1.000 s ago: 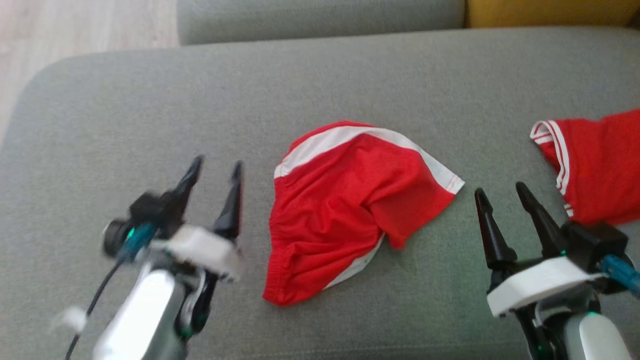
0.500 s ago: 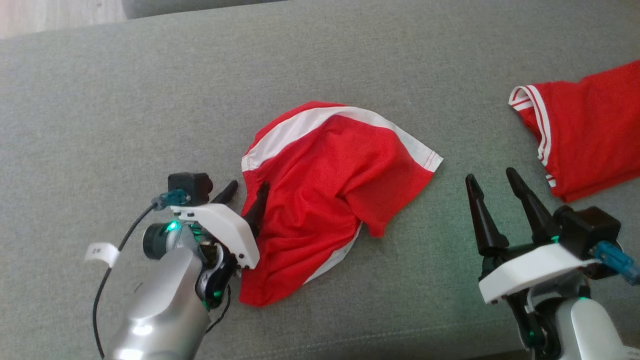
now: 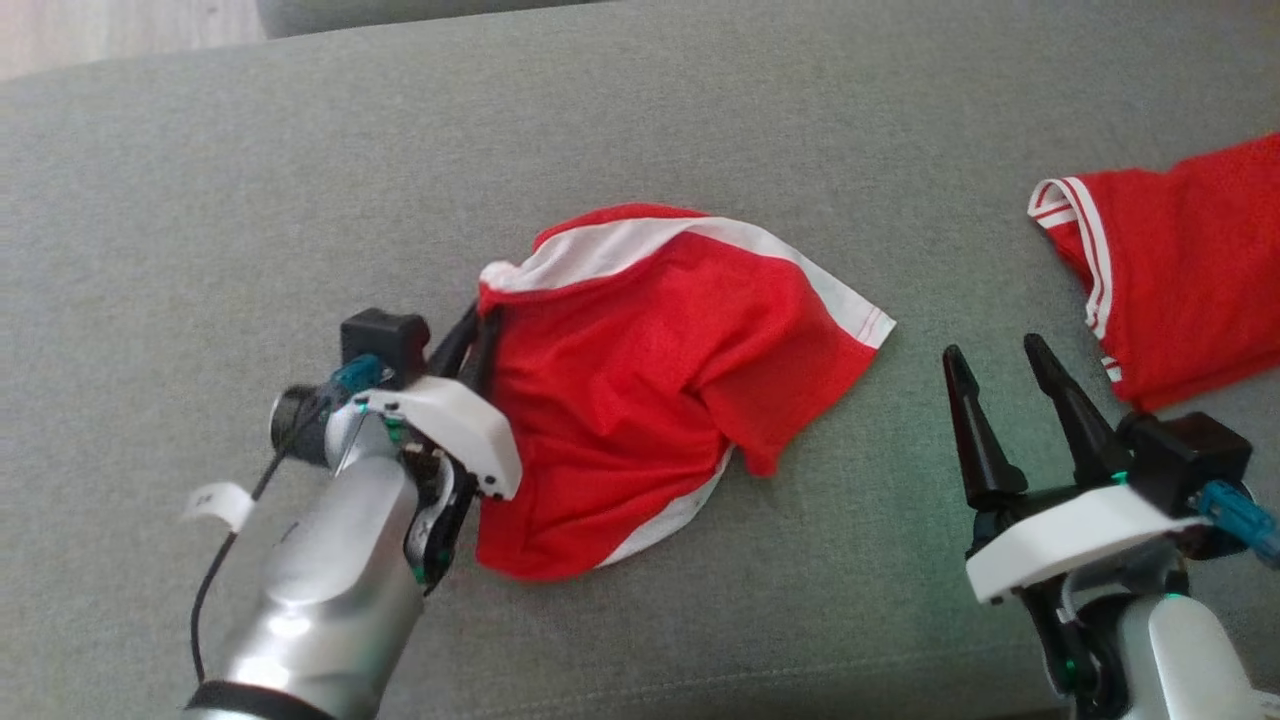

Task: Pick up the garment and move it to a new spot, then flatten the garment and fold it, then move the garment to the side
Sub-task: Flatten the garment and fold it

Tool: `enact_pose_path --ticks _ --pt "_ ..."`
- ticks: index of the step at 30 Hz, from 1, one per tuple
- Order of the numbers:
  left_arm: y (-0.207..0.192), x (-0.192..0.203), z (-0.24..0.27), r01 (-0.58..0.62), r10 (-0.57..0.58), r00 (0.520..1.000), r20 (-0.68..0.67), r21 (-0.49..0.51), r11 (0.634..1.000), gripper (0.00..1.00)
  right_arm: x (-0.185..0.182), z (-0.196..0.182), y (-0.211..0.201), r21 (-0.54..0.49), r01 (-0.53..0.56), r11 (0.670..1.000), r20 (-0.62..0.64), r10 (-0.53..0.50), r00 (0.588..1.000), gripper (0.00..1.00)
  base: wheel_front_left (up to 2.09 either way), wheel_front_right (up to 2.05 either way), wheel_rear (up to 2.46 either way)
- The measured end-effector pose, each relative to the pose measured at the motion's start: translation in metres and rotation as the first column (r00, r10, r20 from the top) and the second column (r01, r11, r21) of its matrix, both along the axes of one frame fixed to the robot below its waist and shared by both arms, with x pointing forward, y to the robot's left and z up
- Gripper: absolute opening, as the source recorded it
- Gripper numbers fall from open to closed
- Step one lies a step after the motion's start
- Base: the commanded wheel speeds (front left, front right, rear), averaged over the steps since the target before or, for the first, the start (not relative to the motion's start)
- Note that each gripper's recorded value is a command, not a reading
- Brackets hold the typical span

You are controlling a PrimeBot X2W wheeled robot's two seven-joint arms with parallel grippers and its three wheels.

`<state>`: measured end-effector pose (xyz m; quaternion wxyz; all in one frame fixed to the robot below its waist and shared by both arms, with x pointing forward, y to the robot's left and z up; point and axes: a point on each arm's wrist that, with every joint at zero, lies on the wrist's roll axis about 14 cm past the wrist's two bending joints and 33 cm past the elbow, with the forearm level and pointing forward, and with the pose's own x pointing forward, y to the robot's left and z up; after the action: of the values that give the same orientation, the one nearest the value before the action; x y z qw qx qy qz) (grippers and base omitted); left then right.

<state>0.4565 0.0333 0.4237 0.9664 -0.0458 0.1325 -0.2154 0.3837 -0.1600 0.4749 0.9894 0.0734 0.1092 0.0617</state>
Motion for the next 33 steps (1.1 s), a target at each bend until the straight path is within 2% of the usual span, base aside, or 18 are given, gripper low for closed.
enact_pose_path --ticks 1,5,8,15,23,24,25,26,33 --pt "0.0 0.0 0.0 0.0 0.0 1.0 0.0 0.0 1.0 0.0 0.0 0.0 0.0 0.0 0.0 1.0 0.0 0.0 1.0 1.0 0.0 0.0 0.0" --pt "-0.001 0.0 0.032 0.022 -0.031 0.988 0.153 0.065 0.998 0.0 0.001 0.002 0.003 0.007 -0.01 1.0 0.004 0.01 1.0 1.0 0.0 0.0 0.0" --pt "0.003 -0.016 0.037 0.023 -0.045 0.978 0.205 0.11 0.994 0.0 0.002 0.004 0.006 0.01 -0.018 1.0 0.008 0.017 1.0 1.0 0.0 0.0 0.0" --pt "0.014 -0.08 0.0 0.022 -0.039 0.993 0.112 0.152 0.988 0.0 0.003 0.009 0.009 0.011 -0.029 1.0 0.018 0.029 0.999 1.0 0.0 0.0 0.0" --pt "0.02 -0.108 -0.028 0.015 -0.017 1.0 0.007 0.167 0.986 0.02 0.004 0.01 0.012 0.013 -0.037 0.999 0.015 0.037 0.999 1.0 0.0 0.0 0.0" --pt "0.02 -0.109 -0.03 0.01 -0.01 1.0 -0.003 0.162 0.987 0.36 0.004 0.01 0.012 0.012 -0.038 0.999 0.011 0.038 0.999 1.0 0.0 0.0 0.0" --pt "0.019 -0.109 -0.031 0.005 -0.003 1.0 -0.011 0.154 0.988 0.88 0.004 0.011 0.012 0.012 -0.037 0.999 0.013 0.037 0.999 1.0 0.0 0.0 0.0" --pt "0.018 -0.11 -0.031 0.003 -0.001 1.0 -0.018 0.143 0.99 1.0 0.003 0.011 0.011 0.012 -0.036 0.999 0.015 0.036 0.999 1.0 0.0 0.0 0.0" --pt "0.012 -0.103 -0.01 -0.034 0.034 0.999 0.015 0.048 0.998 1.0 -0.001 0.019 0.007 0.009 -0.024 1.0 0.033 0.024 0.999 1.0 0.0 0.0 0.0"
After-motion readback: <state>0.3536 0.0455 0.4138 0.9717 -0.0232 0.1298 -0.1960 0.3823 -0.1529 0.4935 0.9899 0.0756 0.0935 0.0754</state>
